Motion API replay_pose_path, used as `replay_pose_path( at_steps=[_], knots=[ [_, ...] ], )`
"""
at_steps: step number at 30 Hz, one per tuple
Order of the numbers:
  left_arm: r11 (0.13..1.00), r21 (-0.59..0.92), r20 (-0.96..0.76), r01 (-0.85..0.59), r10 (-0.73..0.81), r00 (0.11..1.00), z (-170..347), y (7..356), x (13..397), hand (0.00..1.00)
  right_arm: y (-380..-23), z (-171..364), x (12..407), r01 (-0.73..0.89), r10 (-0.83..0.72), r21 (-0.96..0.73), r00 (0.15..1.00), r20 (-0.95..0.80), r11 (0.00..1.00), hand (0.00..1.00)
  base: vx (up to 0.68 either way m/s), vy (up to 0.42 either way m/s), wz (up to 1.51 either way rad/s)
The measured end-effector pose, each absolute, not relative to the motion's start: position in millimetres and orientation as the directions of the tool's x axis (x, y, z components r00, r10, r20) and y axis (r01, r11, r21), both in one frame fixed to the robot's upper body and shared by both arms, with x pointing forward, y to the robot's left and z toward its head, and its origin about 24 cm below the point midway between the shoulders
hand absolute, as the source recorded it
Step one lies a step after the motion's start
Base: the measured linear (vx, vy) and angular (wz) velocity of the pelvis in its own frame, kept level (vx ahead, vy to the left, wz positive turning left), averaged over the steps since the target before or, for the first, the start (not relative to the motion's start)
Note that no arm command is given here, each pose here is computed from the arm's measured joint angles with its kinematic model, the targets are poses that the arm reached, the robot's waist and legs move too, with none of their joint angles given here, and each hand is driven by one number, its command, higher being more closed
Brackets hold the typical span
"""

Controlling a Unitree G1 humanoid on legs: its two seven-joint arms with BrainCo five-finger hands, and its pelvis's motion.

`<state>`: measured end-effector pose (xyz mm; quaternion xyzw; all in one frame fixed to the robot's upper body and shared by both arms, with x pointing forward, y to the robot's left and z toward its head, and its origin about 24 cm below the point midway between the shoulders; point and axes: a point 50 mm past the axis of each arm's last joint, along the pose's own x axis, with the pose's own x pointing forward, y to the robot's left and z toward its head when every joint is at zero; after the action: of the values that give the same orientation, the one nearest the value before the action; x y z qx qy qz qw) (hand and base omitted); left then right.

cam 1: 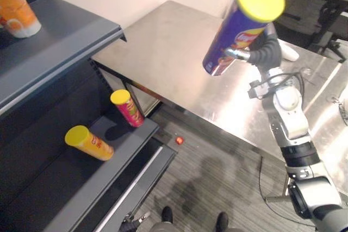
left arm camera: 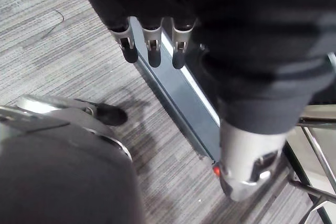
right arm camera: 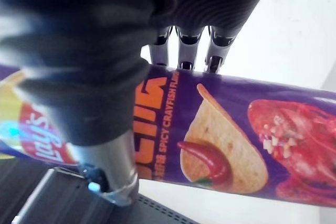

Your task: Put the gum and the chips on the shelf.

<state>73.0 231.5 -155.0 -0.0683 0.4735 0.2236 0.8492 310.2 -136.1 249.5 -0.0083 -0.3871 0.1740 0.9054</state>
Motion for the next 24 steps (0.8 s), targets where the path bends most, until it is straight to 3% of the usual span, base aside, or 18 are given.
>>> replay_pose_path(
  at_steps=[16, 24],
  knots=[
    [0.892, 0.109, -0.854, -0.438, 0.31, 0.418, -158, 230, 59, 0.0, -159, 193, 277, -0.356, 0.341, -0.099, 0.721, 0.604, 0.929, 1.0, -0.03, -0.014, -0.09],
    [0.892, 0.112, -0.857, -0.438, 0.31, 0.412, -159, 231, 58, 0.0, -156, 170, 274, -0.367, 0.337, -0.053, 0.773, 0.537, 0.929, 1.0, -0.03, -0.017, 0.38]
  ],
)
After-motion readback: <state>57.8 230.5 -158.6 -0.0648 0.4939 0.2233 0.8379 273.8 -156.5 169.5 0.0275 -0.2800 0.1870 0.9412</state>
